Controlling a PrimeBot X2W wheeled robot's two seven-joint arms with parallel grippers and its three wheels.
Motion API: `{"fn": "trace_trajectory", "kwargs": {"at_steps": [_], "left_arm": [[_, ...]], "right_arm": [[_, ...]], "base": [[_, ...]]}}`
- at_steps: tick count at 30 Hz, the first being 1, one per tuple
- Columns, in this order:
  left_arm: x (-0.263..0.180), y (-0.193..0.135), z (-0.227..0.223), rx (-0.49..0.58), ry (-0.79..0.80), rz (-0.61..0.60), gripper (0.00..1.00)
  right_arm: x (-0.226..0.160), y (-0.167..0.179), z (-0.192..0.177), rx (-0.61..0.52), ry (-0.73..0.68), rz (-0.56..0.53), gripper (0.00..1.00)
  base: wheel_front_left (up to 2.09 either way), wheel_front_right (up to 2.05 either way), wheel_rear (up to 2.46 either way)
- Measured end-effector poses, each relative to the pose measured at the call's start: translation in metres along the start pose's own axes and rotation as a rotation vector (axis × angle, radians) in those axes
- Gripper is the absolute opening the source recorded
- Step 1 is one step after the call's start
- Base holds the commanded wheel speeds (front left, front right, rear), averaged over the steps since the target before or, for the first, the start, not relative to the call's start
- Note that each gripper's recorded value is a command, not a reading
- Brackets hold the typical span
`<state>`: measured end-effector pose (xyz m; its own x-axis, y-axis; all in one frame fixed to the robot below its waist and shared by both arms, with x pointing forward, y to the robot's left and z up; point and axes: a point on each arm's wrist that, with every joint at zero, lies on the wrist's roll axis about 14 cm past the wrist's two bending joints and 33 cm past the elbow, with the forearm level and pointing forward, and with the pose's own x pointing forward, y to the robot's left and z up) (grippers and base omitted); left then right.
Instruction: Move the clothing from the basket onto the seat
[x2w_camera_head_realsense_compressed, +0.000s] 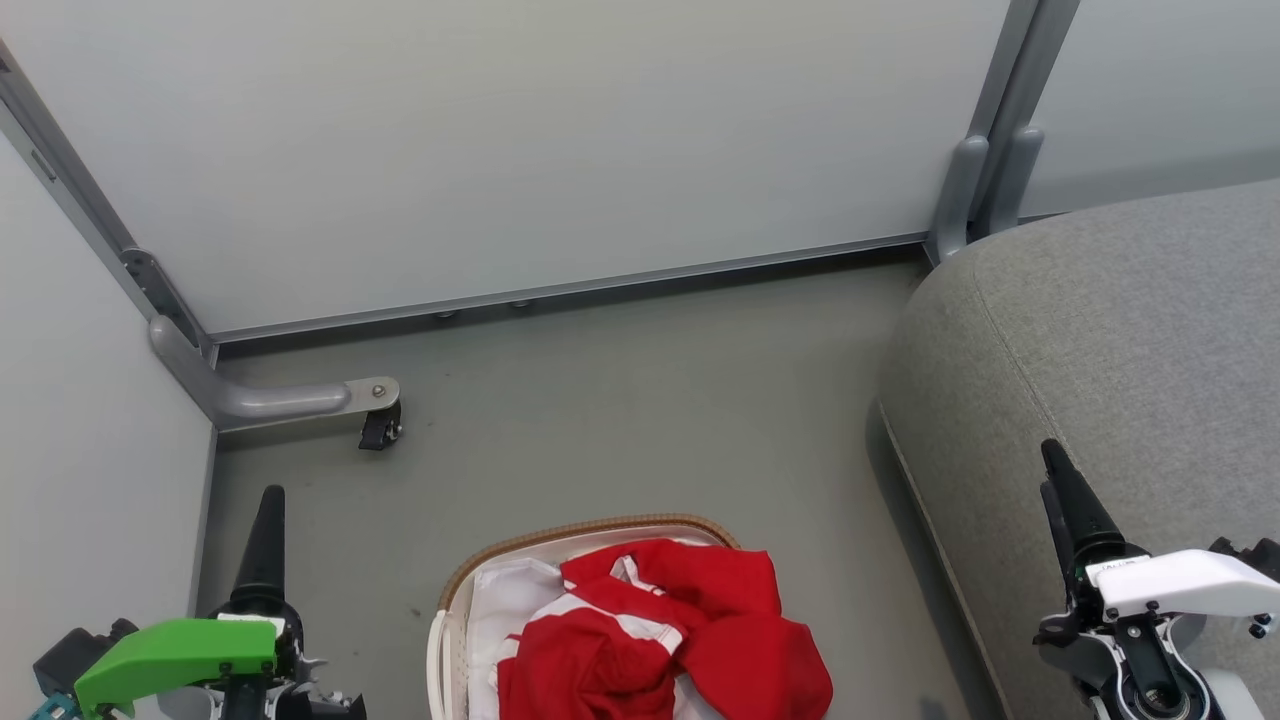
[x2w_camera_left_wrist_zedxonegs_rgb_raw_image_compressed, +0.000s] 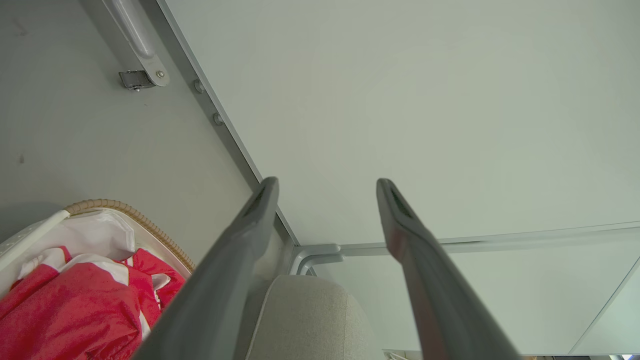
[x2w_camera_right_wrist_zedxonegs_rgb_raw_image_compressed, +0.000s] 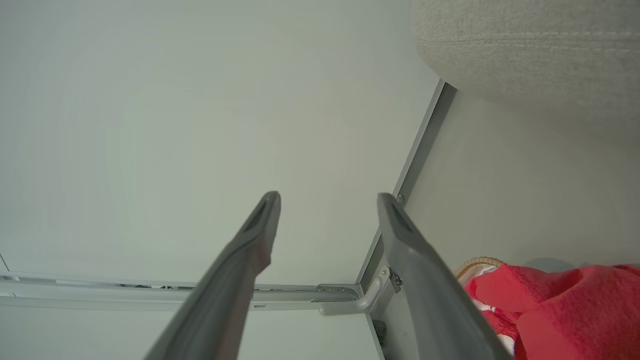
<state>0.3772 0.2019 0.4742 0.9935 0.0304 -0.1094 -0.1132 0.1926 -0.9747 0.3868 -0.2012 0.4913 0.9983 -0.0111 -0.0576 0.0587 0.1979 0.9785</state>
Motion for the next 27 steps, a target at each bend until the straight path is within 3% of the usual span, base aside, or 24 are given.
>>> {"fn": "trace_trajectory", "kwargs": {"at_steps": [16,27], "left_arm": [[0.001,0.003,-0.009,0.397,0.033,0.017,1.00],[0.002,0.006,-0.017,0.600,0.060,0.019,1.00]], "right_arm": [[0.008,0.005,-0.013,-0.348,0.039,0.019,1.00],[0.011,0.003,-0.024,-0.553,0.079,0.033,1.00]], "base": [[0.00,0.00,0.00],[0.00,0.00,0.00]]}}
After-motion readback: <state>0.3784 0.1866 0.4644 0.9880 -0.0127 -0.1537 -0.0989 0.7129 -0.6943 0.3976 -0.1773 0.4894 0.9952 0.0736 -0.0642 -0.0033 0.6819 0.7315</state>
